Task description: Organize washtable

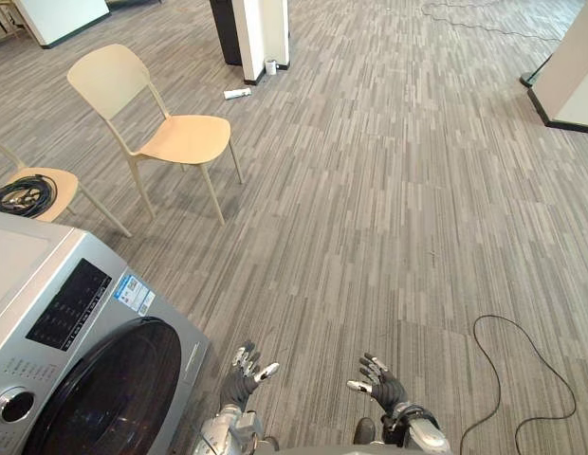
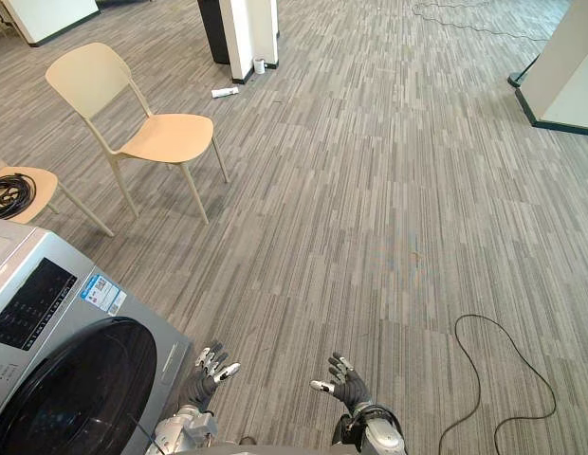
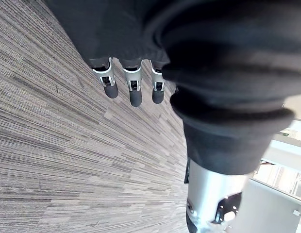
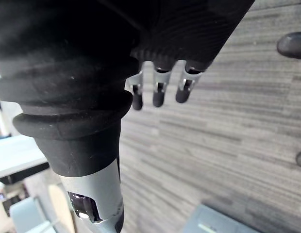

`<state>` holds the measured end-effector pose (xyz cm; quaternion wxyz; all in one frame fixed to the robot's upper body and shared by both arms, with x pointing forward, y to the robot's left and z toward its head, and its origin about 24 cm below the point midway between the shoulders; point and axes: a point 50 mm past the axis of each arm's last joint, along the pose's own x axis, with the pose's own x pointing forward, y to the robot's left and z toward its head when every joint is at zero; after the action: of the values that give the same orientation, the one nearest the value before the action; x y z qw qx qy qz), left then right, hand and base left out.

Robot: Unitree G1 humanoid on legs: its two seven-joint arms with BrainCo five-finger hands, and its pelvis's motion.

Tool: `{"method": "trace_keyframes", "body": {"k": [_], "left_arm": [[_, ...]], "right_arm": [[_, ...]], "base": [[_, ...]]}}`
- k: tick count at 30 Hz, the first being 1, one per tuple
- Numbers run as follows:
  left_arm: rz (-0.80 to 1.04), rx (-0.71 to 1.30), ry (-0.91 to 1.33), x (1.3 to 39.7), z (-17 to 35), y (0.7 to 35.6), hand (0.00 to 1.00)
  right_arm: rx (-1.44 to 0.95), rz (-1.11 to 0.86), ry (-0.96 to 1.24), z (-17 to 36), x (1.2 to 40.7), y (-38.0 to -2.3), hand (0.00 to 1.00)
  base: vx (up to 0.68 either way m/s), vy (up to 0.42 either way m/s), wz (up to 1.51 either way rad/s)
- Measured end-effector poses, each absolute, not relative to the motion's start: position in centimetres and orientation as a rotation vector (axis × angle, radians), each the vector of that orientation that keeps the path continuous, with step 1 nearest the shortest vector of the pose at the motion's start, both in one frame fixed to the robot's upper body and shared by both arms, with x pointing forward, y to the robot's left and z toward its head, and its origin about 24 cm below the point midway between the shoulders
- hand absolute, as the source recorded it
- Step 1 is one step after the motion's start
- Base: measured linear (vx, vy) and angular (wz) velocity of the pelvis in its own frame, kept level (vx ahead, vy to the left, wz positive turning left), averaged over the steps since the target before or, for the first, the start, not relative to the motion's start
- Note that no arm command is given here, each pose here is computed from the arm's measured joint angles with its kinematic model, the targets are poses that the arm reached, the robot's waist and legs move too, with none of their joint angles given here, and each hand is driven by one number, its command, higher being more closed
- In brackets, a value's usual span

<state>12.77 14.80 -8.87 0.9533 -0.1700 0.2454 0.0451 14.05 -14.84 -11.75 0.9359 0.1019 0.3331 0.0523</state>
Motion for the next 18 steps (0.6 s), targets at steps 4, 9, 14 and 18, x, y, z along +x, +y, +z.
{"method": "trace_keyframes", "body": {"k": [4,9,14,18], "left_arm": [[0.092,-0.346,0.499,12.8,-8.9,14.8,0.0],[0.147,-0.39,0.521,12.7,-9.4,15.3,0.0],[0.335,-0.48,0.552,12.2,-10.4,16.9,0.0],[0.413,-0.481,0.582,11.7,-10.9,17.5,0.0]], "right_arm": [[0.209,0.105,0.681,-11.8,14.0,-14.9,0.0],[0.277,0.011,0.688,-12.0,13.9,-15.3,0.0],[0.388,-0.167,0.708,-12.5,13.0,-16.3,0.0],[0.458,-0.252,0.711,-12.6,12.9,-16.5,0.0]], "base": [[0.0,0.0,0.0],[0.01,0.012,-0.05],[0.0,0.028,-0.19],[-0.05,0.032,-0.45]]}}
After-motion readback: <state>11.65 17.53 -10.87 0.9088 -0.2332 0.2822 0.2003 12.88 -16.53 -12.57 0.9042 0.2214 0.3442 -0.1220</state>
